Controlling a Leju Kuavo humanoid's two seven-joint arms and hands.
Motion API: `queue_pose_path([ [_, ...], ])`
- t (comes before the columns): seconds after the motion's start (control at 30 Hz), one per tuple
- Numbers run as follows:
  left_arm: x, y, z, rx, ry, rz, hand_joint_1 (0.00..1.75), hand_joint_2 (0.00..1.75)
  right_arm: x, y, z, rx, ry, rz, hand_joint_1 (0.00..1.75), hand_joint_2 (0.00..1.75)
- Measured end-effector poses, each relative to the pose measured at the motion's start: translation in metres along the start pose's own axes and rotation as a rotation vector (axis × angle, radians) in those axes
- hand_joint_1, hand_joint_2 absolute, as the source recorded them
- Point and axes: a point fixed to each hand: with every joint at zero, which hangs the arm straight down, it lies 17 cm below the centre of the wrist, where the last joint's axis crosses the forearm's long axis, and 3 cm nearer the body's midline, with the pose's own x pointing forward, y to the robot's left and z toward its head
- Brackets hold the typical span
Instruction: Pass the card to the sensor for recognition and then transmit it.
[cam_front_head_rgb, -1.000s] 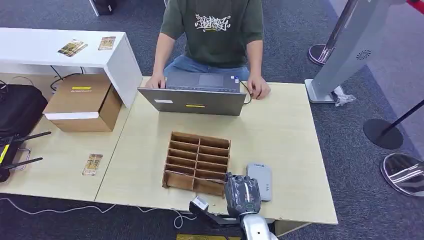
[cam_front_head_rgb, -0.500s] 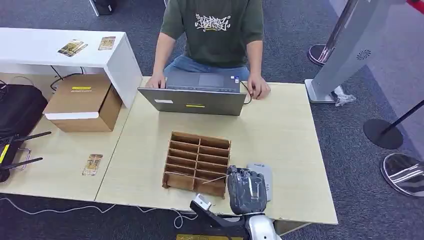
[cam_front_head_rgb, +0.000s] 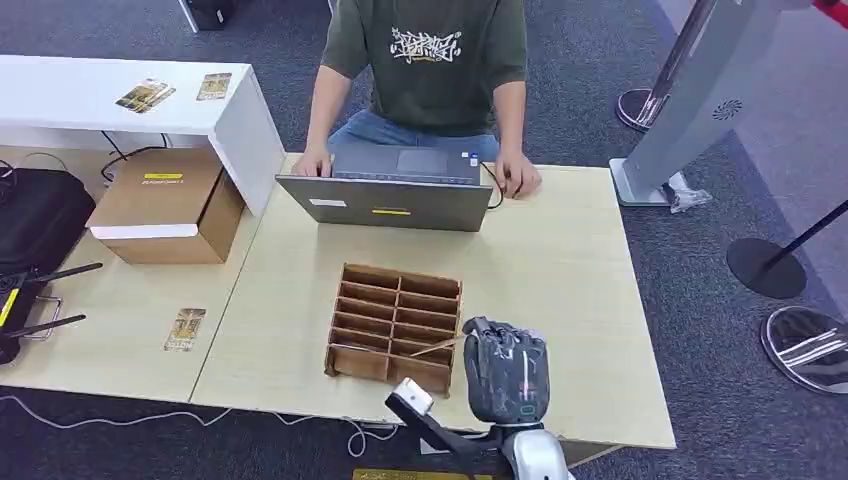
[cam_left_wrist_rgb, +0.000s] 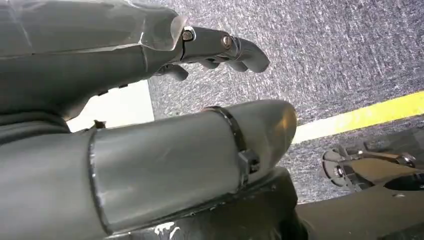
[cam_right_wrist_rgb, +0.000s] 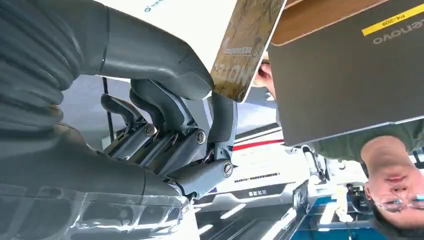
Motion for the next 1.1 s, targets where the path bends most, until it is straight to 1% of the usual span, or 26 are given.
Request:
queue_pose_path([
  [0.13, 0.002, 0.001, 0.0, 0.0, -0.003, -0.01, 0.0, 0.0, 0.002, -0.009, -0.003, -0.038, -0.009, -0.011, 1.75, 1.75],
  [0.33, 0.005, 0.001, 0.001, -0.002, -0.005, -0.04, 0.0, 0.0, 0.009, -0.036, -0.017, -0.156, -0.043, -0.034, 1.75, 1.75],
  [0.5, 0.01, 0.001, 0.001, -0.004, -0.015, -0.056, 0.0, 0.0, 0.023, -0.064, -0.045, -0.265, -0.099, -0.055, 1.75, 1.75],
  [0.7, 0.019, 0.0, 0.002, -0.01, -0.034, -0.098, 0.0, 0.0, 0.035, -0.09, -0.095, -0.343, -0.137, -0.098, 1.75, 1.75],
  [0.93, 0.028, -0.001, 0.004, -0.022, -0.052, -0.152, 0.0, 0.0, 0.047, -0.105, -0.14, -0.365, -0.159, -0.112, 1.75, 1.75],
  [1.1, 0.032, -0.002, 0.005, -0.032, -0.063, -0.183, 0.0, 0.0, 0.048, -0.107, -0.166, -0.362, -0.146, -0.128, 1.75, 1.75],
])
